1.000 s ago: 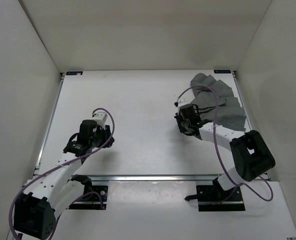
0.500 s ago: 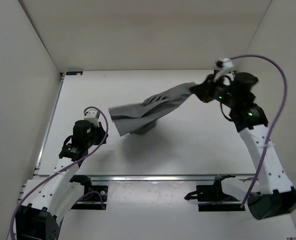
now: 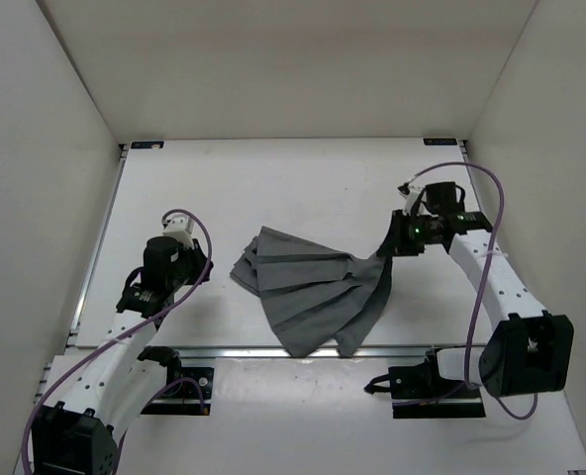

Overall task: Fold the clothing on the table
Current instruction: Move the skirt to the center of the board, then flatten the skirt out

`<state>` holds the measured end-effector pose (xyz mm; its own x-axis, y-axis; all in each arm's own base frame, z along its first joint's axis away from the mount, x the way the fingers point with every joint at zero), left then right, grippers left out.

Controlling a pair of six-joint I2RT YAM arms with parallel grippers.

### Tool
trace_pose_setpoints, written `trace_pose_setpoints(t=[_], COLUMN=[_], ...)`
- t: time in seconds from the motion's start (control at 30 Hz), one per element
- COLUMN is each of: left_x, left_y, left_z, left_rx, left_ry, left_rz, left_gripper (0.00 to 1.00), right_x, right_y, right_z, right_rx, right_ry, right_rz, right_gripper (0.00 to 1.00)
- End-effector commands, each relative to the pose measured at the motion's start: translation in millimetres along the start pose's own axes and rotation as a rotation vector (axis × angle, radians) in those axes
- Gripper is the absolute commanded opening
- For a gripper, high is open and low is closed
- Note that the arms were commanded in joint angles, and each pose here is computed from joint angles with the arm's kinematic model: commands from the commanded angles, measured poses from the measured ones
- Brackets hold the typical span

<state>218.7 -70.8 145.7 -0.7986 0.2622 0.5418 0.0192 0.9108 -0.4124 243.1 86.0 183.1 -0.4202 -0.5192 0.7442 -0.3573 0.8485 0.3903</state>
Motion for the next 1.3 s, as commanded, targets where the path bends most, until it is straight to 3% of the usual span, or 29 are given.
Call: trace_pose_setpoints(t=[0.0, 0.13, 0.17, 0.23, 0.27, 0.3, 0.33, 0.43, 0.57, 0.7, 0.8, 0.93, 0.97, 1.03, 1.1, 1.13, 1.17, 1.27], left_x=[2, 1, 2, 4, 4, 6, 6, 9, 12, 9, 7, 3, 2, -2, -7, -5, -8, -16], left_y=[-5, -3, 0, 0, 0, 1, 2, -1, -8, -9, -16, -31, -35, -53, -71, -88, -94, -114], left_z=[-15, -16, -20, -19, -22, -23, -23, -26, -36, -38, -38, -40, -38, -40, -30, -33, -31, -11], left_rx=[0.01, 0.011, 0.013, 0.008, 0.005, 0.008, 0.007, 0.009, 0.016, 0.012, 0.002, -0.009, -0.009, -0.015, -0.037, -0.072, -0.08, -0.176], left_ry=[-0.055, -0.05, -0.066, -0.062, -0.073, -0.082, -0.081, -0.094, -0.12, -0.111, -0.103, -0.109, -0.097, -0.107, -0.099, -0.134, -0.148, -0.083], left_rz=[0.008, -0.002, -0.017, -0.03, -0.032, -0.037, -0.038, -0.029, -0.005, -0.005, 0.026, 0.112, 0.133, 0.229, 0.323, 0.413, 0.45, 0.564], left_gripper=[0.23, 0.22, 0.21, 0.21, 0.21, 0.22, 0.22, 0.2, 0.17, 0.18, 0.16, 0.15, 0.13, 0.0, 0.0, 0.09, 0.31, 0.36], right_x=[-18, -45, -37, 5, 14, 63, 64, 98, 91, 61, 35, -4, -11, -23, -30, -32, -33, -39], right_y=[24, 85, 104, 172, 182, 206, 208, 190, 120, 47, 18, 7, 5, 7, 7, 6, 5, -10], right_z=[-62, -115, -152, -183, -191, -191, -190, -177, -133, -92, -67, -33, -29, -18, -18, -20, -23, -28], right_rx=[0.12, 0.288, 0.351, 0.536, 0.555, 0.551, 0.554, 0.493, 0.281, 0.059, -0.027, -0.069, -0.077, -0.073, -0.075, -0.083, -0.086, -0.131], right_ry=[-0.11, -0.108, -0.163, -0.24, -0.274, -0.36, -0.358, -0.503, -0.492, -0.409, -0.315, -0.169, -0.147, -0.097, -0.096, -0.098, -0.108, -0.11], right_rz=[-0.082, -0.263, -0.26, -0.245, -0.214, -0.267, -0.284, -0.293, -0.298, -0.191, -0.149, -0.157, -0.152, -0.156, -0.17, -0.173, -0.173, -0.16], right_gripper=[0.0, 0.0, 0.0, 0.0, 0.0, 0.0, 0.0, 0.0, 0.0, 0.0, 0.0, 0.0, 0.0, 0.0, 0.0, 0.0, 0.0, 0.0])
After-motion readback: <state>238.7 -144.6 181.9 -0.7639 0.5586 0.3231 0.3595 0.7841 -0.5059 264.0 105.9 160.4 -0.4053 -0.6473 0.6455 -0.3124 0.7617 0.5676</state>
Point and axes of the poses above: each gripper's point midway between its finger pads, its own x axis back along the fingers, its own y axis along the line the jaws close on, z = x × y, the point moved 5 cm from there along x, back along the fingers, and after that the axes turned 9 degrees about x, right-handed, at the moved point
